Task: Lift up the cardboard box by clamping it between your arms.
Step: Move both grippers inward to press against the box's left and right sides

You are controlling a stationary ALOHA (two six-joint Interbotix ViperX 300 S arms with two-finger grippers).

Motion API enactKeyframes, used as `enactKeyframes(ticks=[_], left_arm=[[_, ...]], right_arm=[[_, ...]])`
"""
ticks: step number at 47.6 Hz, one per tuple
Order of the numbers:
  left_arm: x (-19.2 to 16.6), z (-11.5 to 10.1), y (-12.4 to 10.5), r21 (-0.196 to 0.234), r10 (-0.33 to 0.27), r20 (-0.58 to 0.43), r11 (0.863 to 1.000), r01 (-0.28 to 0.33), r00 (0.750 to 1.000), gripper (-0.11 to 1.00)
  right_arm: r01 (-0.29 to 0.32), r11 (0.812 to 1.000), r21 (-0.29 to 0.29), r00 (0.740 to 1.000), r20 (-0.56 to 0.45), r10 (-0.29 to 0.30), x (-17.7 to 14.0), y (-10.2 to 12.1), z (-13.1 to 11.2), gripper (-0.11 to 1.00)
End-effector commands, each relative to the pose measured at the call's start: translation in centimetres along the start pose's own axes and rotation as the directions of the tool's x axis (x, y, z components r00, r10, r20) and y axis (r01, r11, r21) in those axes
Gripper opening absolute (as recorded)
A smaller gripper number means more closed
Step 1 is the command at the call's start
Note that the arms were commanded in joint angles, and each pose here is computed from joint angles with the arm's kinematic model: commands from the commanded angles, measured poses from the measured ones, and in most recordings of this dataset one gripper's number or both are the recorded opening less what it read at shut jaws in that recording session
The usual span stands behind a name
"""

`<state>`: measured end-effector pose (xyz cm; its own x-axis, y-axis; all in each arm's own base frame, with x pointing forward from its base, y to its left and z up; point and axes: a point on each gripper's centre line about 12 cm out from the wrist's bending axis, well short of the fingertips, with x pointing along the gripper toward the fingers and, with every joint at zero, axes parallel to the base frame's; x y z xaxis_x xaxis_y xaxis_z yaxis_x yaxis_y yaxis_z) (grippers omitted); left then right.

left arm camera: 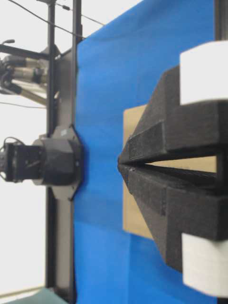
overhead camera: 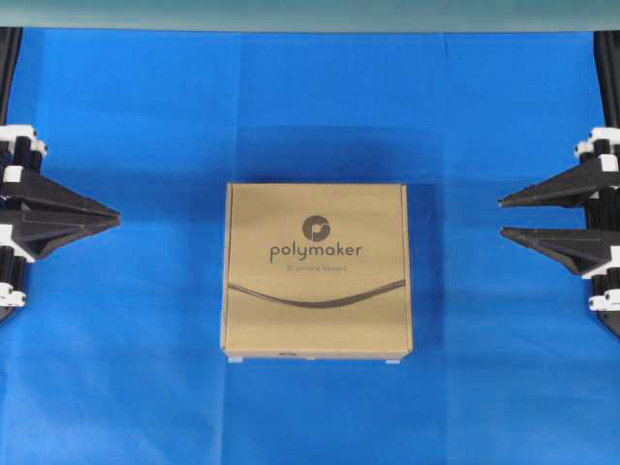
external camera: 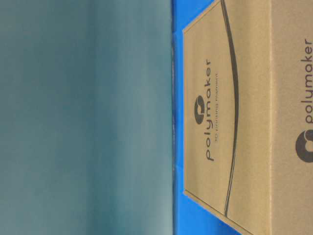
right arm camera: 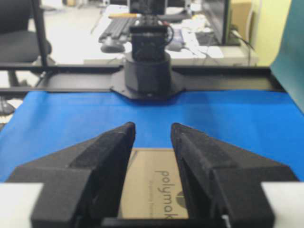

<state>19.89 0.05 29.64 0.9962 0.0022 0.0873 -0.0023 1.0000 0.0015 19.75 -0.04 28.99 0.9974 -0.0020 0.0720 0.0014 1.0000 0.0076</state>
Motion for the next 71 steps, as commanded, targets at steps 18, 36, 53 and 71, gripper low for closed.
enactKeyframes(ticks=[18, 36, 53, 71], left_arm=[[2.7, -1.6, 0.1, -0.007, 0.004, -0.309, 1.000, -0.006, 0.951, 0.00], [5.5, -5.3, 0.1, -0.002, 0.005, -0.612, 1.000, -0.008, 0.791, 0.00], [7.2, -7.4, 0.1, 0.011, 0.007, -0.685, 1.000, 0.001, 0.728, 0.01], [7.0, -11.3, 0.3, 0.007, 0.012, -0.782, 1.000, -0.010, 0.624, 0.87]], right_arm=[[0.017, 0.999, 0.029, 0.907, -0.420, -0.003, 0.3, -0.1, -1.1, 0.00], [0.051, 0.998, 0.026, 0.703, -0.711, -0.018, -0.4, -0.6, -5.4, 0.00], [0.081, 0.997, 0.006, 0.576, -0.816, -0.042, -0.1, -1.5, -8.1, 0.22], [0.081, 0.997, 0.001, 0.438, -0.898, -0.035, 0.5, -1.6, -11.7, 0.99]])
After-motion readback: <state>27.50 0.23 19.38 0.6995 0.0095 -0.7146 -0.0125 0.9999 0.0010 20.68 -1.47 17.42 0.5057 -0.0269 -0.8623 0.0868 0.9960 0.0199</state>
